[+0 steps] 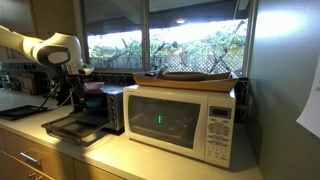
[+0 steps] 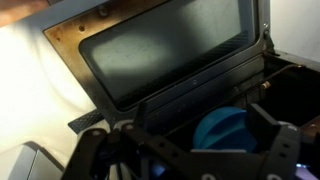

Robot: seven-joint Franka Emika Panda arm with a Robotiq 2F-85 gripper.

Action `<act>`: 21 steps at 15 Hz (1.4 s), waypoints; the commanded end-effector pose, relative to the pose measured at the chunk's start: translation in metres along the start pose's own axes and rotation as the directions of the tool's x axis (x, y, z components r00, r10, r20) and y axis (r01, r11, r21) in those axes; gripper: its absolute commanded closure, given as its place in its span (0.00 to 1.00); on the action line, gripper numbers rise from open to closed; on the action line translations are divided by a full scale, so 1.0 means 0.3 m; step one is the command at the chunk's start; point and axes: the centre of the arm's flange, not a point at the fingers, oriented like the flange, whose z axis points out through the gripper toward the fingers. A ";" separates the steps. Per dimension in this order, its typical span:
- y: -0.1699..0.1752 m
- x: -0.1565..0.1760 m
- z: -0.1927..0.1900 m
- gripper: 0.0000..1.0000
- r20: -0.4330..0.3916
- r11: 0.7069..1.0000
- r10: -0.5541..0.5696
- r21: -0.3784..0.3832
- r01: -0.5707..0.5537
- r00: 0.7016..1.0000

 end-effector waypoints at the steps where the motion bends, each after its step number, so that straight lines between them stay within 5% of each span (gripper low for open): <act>1: -0.004 -0.005 0.015 0.00 0.007 1.000 0.003 -0.004 -0.003 1.000; 6: -0.007 0.005 -0.001 0.00 -0.002 1.000 0.002 0.002 -0.002 1.000; 9: 0.014 0.027 0.087 0.00 -0.026 0.982 0.158 0.105 -0.154 0.987; 21: 0.083 -0.002 0.295 0.00 -0.054 0.831 0.439 0.403 -0.383 0.897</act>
